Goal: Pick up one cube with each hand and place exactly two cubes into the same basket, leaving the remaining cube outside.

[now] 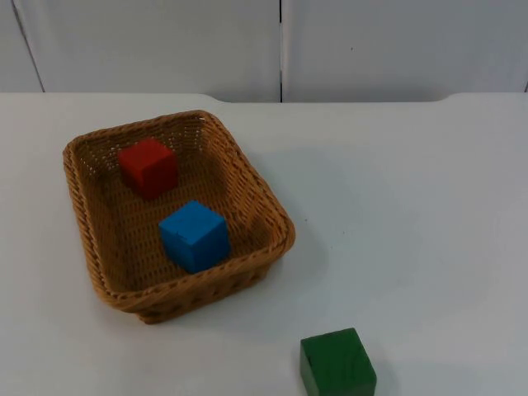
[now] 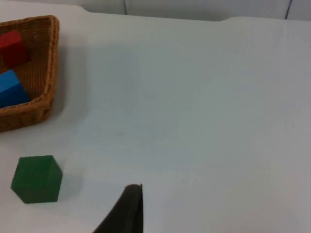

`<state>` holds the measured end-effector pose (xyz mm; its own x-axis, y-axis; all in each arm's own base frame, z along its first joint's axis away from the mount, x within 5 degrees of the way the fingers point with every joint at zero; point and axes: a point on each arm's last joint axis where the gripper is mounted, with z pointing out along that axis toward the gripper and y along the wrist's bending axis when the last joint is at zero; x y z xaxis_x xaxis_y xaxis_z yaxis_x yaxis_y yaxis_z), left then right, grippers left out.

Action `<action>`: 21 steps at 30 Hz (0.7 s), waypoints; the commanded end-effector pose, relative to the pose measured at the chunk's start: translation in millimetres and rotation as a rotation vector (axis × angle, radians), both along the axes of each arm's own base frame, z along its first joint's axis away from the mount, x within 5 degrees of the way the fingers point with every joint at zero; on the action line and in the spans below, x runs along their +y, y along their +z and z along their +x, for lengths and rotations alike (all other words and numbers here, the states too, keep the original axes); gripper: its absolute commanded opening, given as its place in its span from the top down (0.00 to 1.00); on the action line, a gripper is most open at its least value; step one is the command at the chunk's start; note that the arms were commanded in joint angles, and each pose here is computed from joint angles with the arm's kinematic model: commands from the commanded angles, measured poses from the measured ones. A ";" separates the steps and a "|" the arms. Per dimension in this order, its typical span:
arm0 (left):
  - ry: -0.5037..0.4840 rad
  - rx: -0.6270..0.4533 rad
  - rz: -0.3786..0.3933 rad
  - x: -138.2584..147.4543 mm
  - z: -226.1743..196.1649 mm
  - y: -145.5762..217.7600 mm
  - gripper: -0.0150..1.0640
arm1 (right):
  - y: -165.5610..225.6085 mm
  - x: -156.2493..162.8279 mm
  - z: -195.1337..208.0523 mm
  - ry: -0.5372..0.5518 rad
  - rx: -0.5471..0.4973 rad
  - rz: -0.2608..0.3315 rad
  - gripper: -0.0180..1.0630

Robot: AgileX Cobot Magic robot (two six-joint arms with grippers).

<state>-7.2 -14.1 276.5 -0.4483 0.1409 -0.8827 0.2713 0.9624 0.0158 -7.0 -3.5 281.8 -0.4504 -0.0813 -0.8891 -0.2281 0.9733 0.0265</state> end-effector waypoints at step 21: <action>0.002 -0.002 -0.013 -0.6 -0.1 -0.9 0.01 | -1.2 1.9 -0.5 -0.216 -0.002 -0.004 0.01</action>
<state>-7.2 -14.1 276.5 -0.4483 0.1409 -0.8827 0.2713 0.9624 0.0158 -7.6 -1.8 281.8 -0.4574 0.0168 -0.8891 -0.0174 0.9995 0.0279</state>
